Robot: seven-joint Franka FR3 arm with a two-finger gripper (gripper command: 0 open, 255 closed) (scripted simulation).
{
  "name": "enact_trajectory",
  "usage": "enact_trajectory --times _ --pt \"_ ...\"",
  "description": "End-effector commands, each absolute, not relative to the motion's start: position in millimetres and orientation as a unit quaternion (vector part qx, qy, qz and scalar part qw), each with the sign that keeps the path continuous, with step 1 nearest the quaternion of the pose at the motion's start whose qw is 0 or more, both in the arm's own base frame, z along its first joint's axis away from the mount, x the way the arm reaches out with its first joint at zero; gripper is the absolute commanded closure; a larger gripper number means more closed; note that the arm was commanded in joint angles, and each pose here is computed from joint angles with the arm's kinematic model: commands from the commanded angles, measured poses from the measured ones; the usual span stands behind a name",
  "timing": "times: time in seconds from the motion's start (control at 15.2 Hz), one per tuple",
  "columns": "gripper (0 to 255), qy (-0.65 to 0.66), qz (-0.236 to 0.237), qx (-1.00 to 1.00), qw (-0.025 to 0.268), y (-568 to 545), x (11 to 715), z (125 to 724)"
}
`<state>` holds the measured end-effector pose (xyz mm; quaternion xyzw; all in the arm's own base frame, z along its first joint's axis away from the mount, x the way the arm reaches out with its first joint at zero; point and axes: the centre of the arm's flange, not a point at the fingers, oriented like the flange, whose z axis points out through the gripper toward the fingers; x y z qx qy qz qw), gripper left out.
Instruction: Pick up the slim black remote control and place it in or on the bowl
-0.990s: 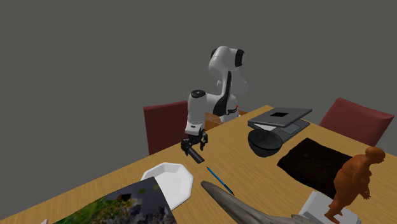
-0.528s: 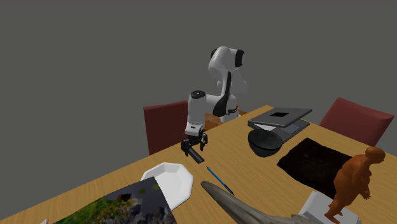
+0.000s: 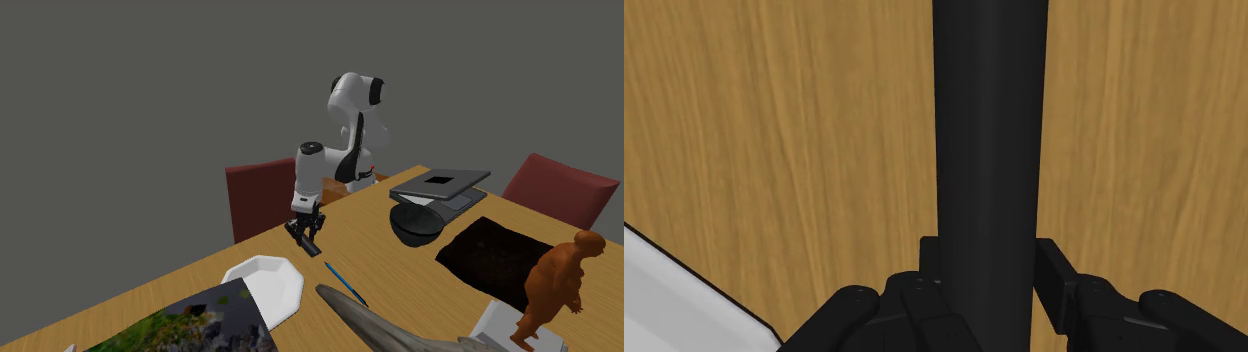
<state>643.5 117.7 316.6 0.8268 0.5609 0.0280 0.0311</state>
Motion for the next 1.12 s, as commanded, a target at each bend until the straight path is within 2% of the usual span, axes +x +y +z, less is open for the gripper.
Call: enact_trajectory --times 0.0,1.06 --pt "255 0.560 0.027 0.827 0.031 116 644 315" --pt "255 0.560 0.027 0.827 0.031 117 644 394"
